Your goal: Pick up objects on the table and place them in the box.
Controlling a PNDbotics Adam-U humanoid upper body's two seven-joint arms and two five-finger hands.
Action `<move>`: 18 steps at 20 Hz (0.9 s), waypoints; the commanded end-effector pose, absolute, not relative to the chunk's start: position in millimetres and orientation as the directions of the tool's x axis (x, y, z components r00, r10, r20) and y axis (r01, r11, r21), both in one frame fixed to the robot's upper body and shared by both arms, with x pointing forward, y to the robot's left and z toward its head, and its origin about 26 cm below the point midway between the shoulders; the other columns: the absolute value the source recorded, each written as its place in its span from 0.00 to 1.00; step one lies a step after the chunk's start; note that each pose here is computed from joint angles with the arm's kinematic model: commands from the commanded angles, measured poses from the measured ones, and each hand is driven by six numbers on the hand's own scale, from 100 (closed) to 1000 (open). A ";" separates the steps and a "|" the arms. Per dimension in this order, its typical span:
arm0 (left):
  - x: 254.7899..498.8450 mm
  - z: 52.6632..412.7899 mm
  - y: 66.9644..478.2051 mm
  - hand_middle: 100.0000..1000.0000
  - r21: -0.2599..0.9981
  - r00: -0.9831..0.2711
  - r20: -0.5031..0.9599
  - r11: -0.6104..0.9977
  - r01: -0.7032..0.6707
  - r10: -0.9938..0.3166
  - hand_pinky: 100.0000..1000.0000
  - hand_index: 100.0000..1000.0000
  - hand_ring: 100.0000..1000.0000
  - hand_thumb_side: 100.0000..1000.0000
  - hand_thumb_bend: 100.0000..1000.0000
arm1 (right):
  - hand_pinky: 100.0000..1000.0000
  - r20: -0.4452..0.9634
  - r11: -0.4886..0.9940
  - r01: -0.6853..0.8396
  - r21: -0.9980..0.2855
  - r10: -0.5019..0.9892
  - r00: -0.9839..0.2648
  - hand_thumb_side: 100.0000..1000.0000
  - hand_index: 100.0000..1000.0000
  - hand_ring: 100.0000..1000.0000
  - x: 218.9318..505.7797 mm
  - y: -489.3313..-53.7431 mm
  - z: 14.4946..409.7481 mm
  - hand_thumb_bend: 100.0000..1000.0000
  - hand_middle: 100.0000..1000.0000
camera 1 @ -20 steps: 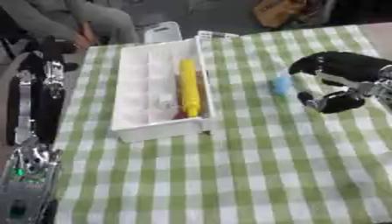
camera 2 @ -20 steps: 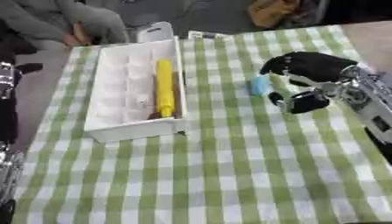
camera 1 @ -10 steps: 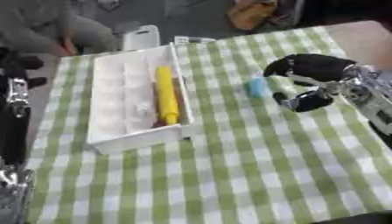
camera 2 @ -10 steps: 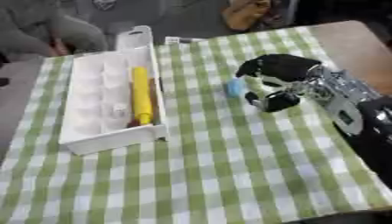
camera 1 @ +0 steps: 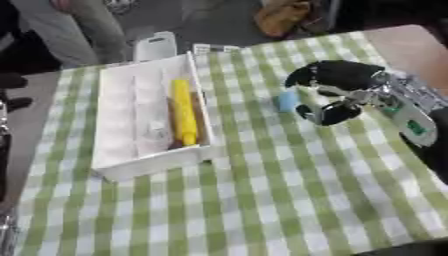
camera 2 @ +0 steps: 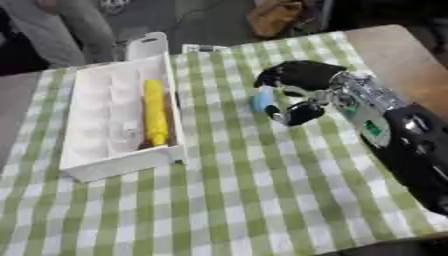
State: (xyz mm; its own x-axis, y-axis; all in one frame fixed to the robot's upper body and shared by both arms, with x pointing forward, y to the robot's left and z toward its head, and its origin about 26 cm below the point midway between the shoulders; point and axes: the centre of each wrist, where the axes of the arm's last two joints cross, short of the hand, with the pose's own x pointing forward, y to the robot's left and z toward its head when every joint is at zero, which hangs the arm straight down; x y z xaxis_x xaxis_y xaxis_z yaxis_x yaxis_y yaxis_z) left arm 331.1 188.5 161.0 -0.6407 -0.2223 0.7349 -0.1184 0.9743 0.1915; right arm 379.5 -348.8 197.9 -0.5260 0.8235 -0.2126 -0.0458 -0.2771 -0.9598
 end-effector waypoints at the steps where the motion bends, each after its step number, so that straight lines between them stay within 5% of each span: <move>1: 330.3 171.3 191.6 0.59 0.214 -0.668 0.706 0.970 -0.116 -0.236 0.69 0.73 1.00 0.78 0.00 | 0.94 -0.257 -0.295 -0.006 -0.955 0.840 -0.478 0.20 0.94 0.87 377.3 -364.4 217.7 0.09 0.84; 18: 329.9 174.6 192.7 0.58 0.211 -0.675 0.700 0.971 -0.113 -0.231 0.69 0.72 1.00 0.81 0.00 | 0.93 -0.278 -0.300 0.016 -0.954 0.863 -0.422 0.20 0.93 0.87 372.7 -377.8 223.2 0.07 0.84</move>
State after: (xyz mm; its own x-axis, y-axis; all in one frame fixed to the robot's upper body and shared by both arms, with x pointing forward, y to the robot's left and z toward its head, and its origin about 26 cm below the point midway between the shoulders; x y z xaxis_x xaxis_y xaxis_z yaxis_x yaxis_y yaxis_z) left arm 331.4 188.5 164.5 -0.6493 -0.2218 0.7275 -0.1052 0.9735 0.2029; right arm 375.6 -368.7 206.0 -0.4495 0.8623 -0.2331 -0.0174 -0.2694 -0.9629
